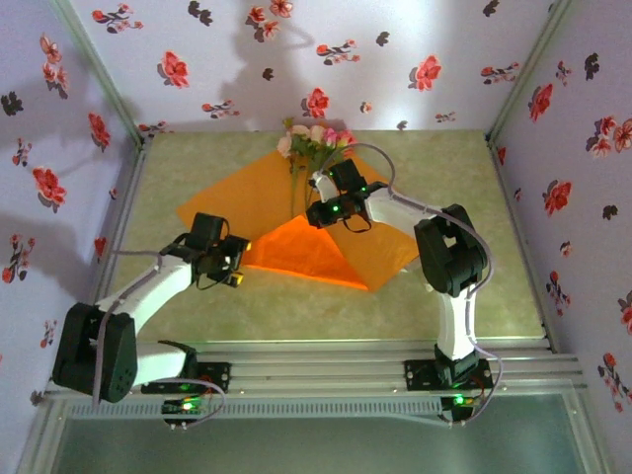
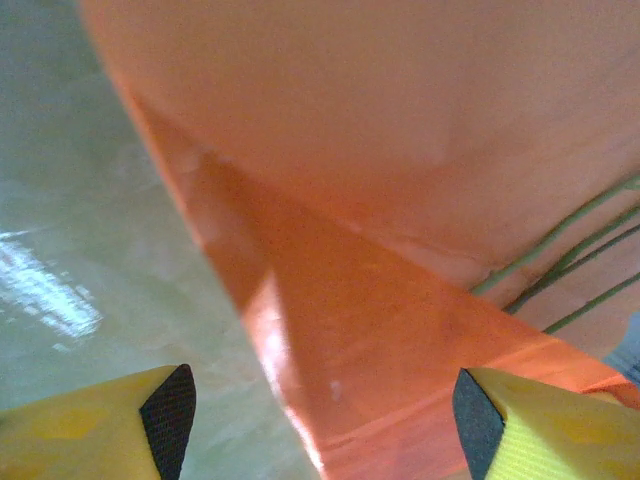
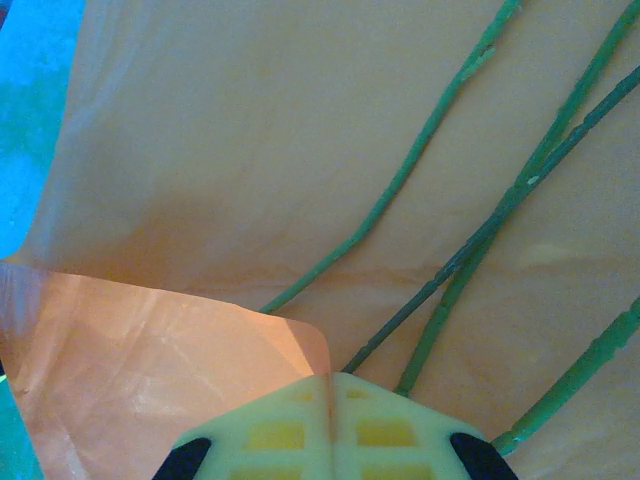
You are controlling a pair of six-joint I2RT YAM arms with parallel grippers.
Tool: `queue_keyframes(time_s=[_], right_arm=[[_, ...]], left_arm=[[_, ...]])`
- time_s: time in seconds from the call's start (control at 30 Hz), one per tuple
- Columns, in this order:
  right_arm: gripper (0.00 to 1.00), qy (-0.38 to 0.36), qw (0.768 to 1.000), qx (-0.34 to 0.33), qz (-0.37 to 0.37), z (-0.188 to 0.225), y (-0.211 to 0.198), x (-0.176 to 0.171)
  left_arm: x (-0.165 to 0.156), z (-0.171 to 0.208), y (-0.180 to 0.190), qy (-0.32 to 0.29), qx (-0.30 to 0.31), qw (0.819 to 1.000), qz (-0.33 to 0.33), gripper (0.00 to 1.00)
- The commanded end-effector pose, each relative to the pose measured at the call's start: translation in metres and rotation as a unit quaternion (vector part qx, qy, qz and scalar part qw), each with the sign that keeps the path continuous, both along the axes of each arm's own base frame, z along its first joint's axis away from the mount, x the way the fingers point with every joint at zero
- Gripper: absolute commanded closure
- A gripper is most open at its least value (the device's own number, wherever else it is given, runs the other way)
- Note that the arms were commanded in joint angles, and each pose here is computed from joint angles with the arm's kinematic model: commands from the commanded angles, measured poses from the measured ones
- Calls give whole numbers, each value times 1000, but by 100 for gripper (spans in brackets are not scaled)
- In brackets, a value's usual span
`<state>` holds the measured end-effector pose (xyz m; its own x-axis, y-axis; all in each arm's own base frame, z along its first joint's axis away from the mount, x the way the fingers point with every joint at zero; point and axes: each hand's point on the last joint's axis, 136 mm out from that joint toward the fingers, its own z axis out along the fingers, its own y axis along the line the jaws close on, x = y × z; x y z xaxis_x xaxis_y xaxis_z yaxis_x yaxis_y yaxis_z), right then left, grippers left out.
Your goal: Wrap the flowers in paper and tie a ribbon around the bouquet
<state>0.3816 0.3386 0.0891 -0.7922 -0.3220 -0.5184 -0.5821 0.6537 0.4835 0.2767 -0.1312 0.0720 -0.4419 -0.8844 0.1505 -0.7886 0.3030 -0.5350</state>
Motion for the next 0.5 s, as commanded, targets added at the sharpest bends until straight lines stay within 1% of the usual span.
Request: queue_keyframes(time_s=[0.0,0.03,0.17,0.33,0.4,0.47], right_arm=[[100,21,1000,3,-3,-4,1,-2],[100,23,1000,3,-4,-5,1,-2],[100,27,1000,2,-7,-8,0,-2],[100,36,999,2,-7,-12,1,-3],[100,39,999,2,-6,-14,2,-4],[100,40,999,0,-8,-16,1,-3]], left_arm=[[10,-1,1,-26,6,999,22,30],[11,-1,2,-32,6,999,24,30],[7,-7,1,-24,11,999,18,35],[3,-11,0,-19,21,1000,6,38],[2,-14,-1,-20,24,1000,-1,41],[0,-18,0,-16,31,999,-7,47]])
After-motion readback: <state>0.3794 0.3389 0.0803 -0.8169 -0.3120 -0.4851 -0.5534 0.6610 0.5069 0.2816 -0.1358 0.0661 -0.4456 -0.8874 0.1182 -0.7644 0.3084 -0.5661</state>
